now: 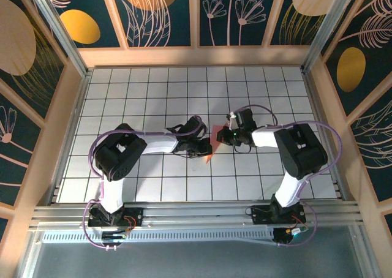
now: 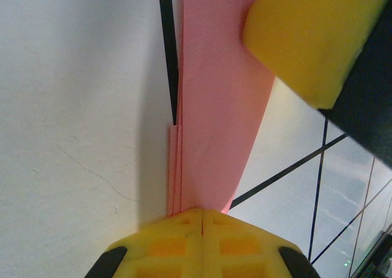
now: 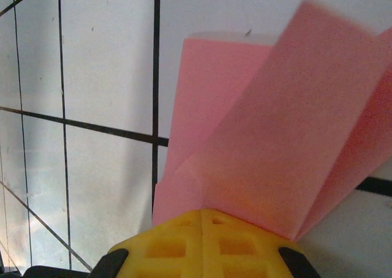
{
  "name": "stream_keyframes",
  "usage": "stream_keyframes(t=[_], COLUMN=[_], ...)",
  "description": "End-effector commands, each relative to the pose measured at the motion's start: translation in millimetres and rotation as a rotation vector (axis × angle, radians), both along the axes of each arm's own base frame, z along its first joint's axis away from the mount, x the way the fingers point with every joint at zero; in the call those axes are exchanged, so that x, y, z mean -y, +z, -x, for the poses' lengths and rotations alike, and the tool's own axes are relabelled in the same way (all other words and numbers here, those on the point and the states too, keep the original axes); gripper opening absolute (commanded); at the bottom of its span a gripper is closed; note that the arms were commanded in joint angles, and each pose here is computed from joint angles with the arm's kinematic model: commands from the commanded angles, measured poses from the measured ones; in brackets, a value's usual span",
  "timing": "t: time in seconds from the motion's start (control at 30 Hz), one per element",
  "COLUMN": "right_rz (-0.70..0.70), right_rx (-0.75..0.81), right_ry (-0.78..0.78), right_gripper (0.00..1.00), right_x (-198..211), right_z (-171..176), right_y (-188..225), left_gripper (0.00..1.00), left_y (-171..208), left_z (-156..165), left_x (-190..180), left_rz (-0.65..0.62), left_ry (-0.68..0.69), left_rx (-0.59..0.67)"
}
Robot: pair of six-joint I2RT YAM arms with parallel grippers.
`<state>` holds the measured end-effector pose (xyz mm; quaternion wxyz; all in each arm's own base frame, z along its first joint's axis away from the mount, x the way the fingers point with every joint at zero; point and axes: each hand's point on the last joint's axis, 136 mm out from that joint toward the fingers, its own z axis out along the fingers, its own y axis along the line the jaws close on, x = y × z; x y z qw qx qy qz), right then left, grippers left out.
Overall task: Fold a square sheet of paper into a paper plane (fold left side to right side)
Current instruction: Fold the wing for the fifth time at the center of the table.
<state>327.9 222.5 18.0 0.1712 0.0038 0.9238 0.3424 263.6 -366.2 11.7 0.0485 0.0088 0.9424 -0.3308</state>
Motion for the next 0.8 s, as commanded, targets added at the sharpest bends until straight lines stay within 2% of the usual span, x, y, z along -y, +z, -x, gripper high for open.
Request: stream_keyframes(t=[0.0,0.77], right_rz=[0.051,0.029], right_rx=[0.015,0.012], right_ry=[-0.040,-0.119], right_gripper=[0.05,0.05], right_x=[18.5,62.5], right_z=[-16.6,-71.0], right_y=[-6.3,-6.3], left_gripper=[0.00,0.00], left_y=[-54.3,-55.3], left_z=[20.9,21.4], left_x=[-43.8,-44.3], left_rz=[-0.222,-0.224], left_ry=[0.038,0.037], left_rx=[-0.107,-0.109])
